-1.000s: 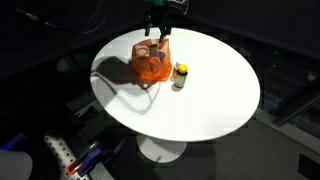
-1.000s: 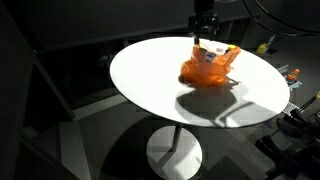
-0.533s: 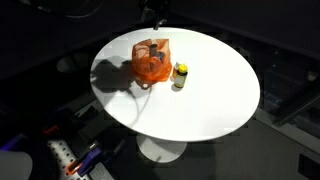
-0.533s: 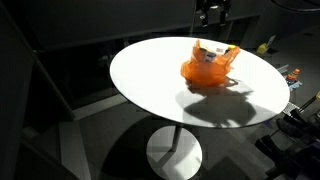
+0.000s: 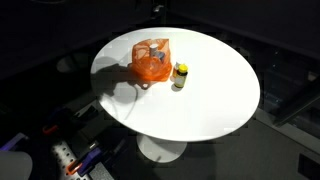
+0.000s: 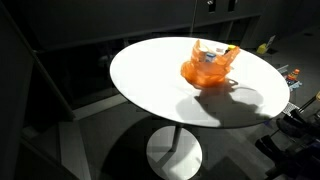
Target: Put the white bottle into the carrier bag
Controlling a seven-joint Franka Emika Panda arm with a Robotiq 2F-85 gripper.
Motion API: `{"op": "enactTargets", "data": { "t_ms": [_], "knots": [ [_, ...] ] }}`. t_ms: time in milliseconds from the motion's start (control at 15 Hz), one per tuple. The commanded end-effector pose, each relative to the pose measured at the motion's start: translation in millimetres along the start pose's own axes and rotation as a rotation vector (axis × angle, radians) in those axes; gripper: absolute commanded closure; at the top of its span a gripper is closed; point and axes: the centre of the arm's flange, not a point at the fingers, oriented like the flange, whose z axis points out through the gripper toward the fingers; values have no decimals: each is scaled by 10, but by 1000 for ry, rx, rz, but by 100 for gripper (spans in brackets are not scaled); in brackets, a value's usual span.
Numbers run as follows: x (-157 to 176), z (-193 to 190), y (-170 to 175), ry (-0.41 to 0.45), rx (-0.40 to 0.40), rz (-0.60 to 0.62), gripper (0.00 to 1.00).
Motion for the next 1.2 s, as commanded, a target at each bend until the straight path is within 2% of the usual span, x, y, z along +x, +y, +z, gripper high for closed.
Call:
{"op": "enactTargets", "data": {
  "t_ms": [0,467,800,933,1133],
  "knots": [
    [-550,63,24,99,-39,43,0],
    [-1029,-34,132,225,-58,142,0],
    [-1192,-55,213,235,-45,178,0],
    [-1074,-65,172,209,-43,153,0],
    [-1086,-21,202,201,-44,157,0]
  ]
}}
